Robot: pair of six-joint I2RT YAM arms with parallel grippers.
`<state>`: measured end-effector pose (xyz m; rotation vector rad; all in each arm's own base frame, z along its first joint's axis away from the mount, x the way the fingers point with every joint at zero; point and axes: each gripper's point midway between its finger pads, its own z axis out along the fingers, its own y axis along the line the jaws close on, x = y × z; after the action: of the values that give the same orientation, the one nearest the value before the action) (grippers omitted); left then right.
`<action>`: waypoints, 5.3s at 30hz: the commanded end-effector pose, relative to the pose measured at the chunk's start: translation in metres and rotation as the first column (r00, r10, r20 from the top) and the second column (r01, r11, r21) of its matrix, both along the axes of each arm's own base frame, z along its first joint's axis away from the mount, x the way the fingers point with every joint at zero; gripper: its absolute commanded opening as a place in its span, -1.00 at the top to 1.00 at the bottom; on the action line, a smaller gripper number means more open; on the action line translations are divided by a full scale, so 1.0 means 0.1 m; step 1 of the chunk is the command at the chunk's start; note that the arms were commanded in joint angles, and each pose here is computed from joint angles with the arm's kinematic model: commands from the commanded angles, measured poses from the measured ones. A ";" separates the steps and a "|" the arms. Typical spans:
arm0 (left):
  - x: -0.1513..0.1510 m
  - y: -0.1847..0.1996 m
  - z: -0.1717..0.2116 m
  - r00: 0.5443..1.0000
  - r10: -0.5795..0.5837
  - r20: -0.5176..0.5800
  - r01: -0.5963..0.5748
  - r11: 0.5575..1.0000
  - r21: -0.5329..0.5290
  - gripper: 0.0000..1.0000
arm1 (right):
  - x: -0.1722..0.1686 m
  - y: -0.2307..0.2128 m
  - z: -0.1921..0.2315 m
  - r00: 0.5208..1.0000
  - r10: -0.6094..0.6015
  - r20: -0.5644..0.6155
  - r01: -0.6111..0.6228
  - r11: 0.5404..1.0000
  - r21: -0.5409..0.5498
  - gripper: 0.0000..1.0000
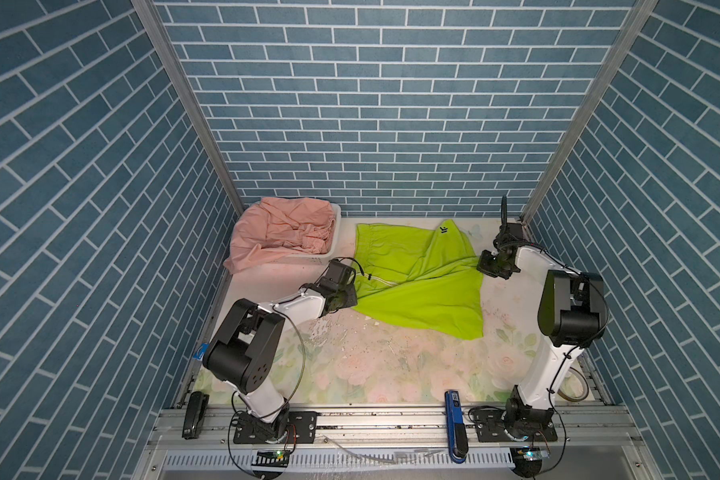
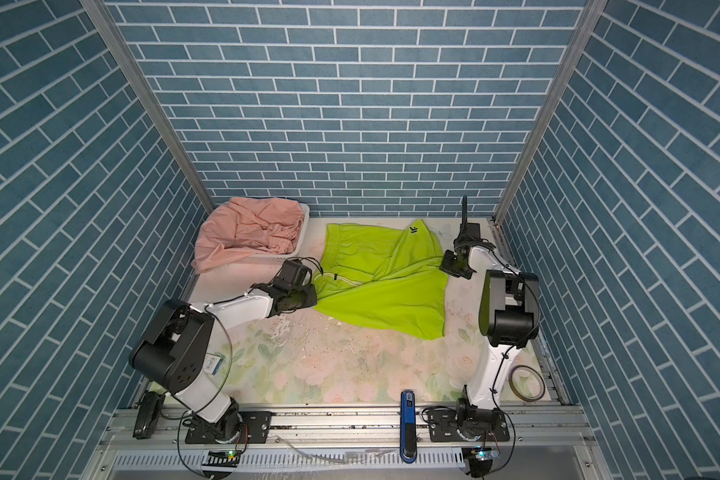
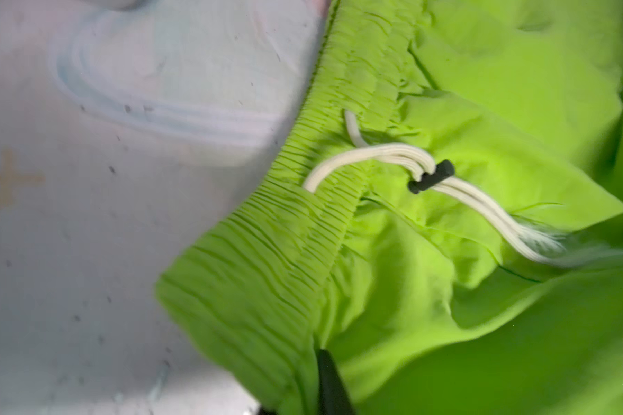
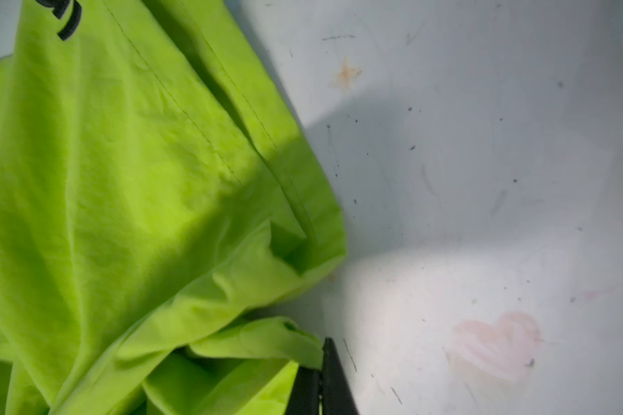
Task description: Fold and stack the shorts
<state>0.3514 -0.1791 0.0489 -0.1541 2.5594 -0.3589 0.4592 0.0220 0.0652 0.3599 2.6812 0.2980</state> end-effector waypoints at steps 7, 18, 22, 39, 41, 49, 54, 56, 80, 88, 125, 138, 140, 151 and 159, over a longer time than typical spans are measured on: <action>-0.21 0.21 -0.03 0.996 0.086 -0.024 -0.085 0.995 0.055 -0.99 | -1.36 -0.08 0.38 0.995 -0.030 -0.093 0.026 0.999 -0.043 -0.10; -0.11 0.41 0.20 0.997 0.073 0.029 -0.072 0.997 -0.032 -0.99 | -2.30 0.37 0.07 0.986 -0.109 -0.125 0.136 0.964 0.230 0.04; -0.09 0.44 0.26 0.996 -0.039 0.076 0.037 0.999 0.034 -0.99 | -2.30 0.35 -0.07 0.985 -0.105 -0.136 0.132 0.970 0.204 0.00; 0.18 0.15 -0.03 0.979 -0.200 0.048 0.201 0.979 -0.025 -0.99 | -2.31 0.34 -0.15 0.984 -0.078 -0.158 0.104 0.981 0.164 1.00; 0.20 0.09 0.01 0.972 -0.225 0.067 0.228 0.973 -0.045 -0.94 | -2.30 0.33 -0.12 0.984 -0.074 -0.161 0.099 0.983 0.155 1.00; 0.12 -0.08 0.19 0.937 -0.348 0.038 0.350 0.933 -0.086 0.78 | -2.15 0.35 0.19 0.991 -0.016 -0.132 0.035 0.989 0.145 1.00; 0.02 0.15 0.48 0.946 -0.308 -0.098 0.311 0.950 0.018 1.00 | -2.13 0.24 0.56 0.991 0.030 -0.132 -0.020 0.997 0.080 1.00; -0.07 0.29 0.66 0.946 -0.271 -0.175 0.288 0.954 0.078 1.00 | -2.15 0.15 0.79 0.991 0.030 -0.130 -0.025 0.999 0.033 1.00; -0.69 0.51 1.30 0.944 -0.239 -0.229 0.260 0.964 0.064 0.76 | -2.44 0.01 1.63 0.999 0.040 0.013 -0.040 0.998 -0.057 1.00; -0.80 0.56 0.72 0.916 -0.197 -0.349 0.236 0.969 0.074 0.57 | -2.42 0.17 0.69 0.964 0.072 -0.255 -0.064 0.997 0.041 1.00; -1.18 0.65 0.23 0.980 0.013 -0.198 -0.059 0.971 -0.231 -0.99 | -2.00 0.27 -0.13 0.973 0.076 -0.220 -0.056 0.994 0.095 -0.22; -1.26 0.65 0.20 0.982 0.020 -0.186 -0.068 0.965 -0.254 -0.99 | -2.12 0.21 0.07 0.980 0.030 -0.194 -0.018 0.998 0.066 1.00; -1.24 0.63 0.17 0.982 0.012 -0.190 -0.062 0.963 -0.263 -0.96 | -2.13 0.21 0.08 0.981 0.028 -0.194 -0.014 0.997 0.071 1.00; -1.22 0.54 -0.01 0.977 0.019 -0.213 -0.089 0.941 -0.325 -0.29 | -2.15 0.20 0.20 0.986 0.013 -0.166 -0.002 0.998 0.064 1.00; -1.23 0.63 0.19 0.966 0.010 -0.257 -0.072 0.970 -0.231 1.00 | -2.12 -0.06 0.45 0.992 -0.002 -0.126 -0.011 0.995 -0.098 1.00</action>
<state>0.2274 -0.1230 0.0560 -0.3922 2.7343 -0.7382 0.2444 0.0374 0.0901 0.3748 2.8456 0.3280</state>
